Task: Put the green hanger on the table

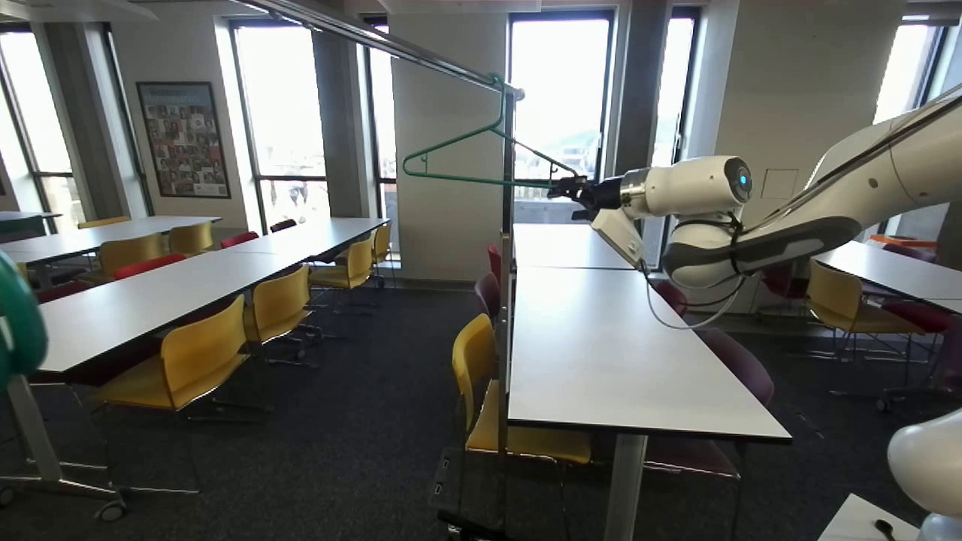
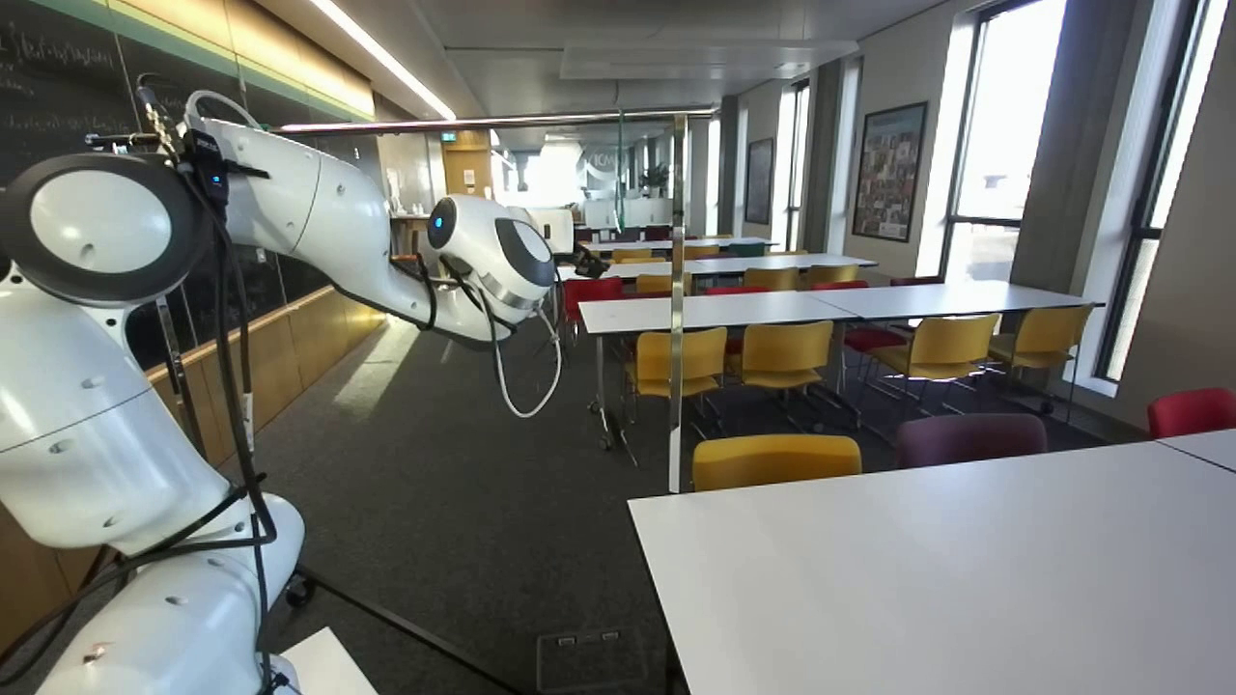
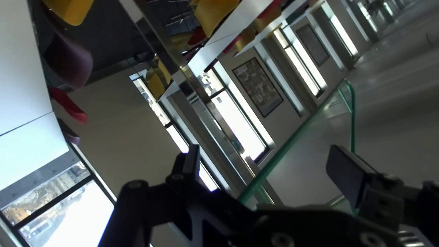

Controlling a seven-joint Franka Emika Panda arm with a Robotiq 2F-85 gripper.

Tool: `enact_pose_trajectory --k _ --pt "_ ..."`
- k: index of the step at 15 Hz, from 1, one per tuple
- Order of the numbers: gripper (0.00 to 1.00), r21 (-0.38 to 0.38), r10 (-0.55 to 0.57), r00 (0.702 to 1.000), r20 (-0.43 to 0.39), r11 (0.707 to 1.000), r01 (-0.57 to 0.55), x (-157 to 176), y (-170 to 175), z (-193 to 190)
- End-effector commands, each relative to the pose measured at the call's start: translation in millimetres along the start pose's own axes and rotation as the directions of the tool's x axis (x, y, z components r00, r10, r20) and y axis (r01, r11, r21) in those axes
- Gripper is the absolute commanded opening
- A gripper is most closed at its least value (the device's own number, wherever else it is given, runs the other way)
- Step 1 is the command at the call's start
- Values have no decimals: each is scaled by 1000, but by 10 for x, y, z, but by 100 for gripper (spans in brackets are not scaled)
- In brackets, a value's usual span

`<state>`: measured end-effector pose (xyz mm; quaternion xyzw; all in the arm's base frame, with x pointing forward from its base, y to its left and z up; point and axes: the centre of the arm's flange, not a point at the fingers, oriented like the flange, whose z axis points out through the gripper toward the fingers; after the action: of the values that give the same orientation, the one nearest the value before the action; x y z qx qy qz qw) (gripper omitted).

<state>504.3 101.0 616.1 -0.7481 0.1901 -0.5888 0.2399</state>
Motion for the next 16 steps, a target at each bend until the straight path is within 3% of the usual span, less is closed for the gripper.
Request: enact_pose_trajectory --k 1,5,6,9,16 --pt "100 146 132 991 -17 981 -128 -153 33 252" --pt "100 276 244 969 28 930 -242 -118 -286 345" --pt "100 171 204 979 24 964 -205 187 -690 217" --pt "100 215 230 972 46 948 -234 217 -844 334" --pt "100 211 257 966 40 942 -260 251 -834 416"
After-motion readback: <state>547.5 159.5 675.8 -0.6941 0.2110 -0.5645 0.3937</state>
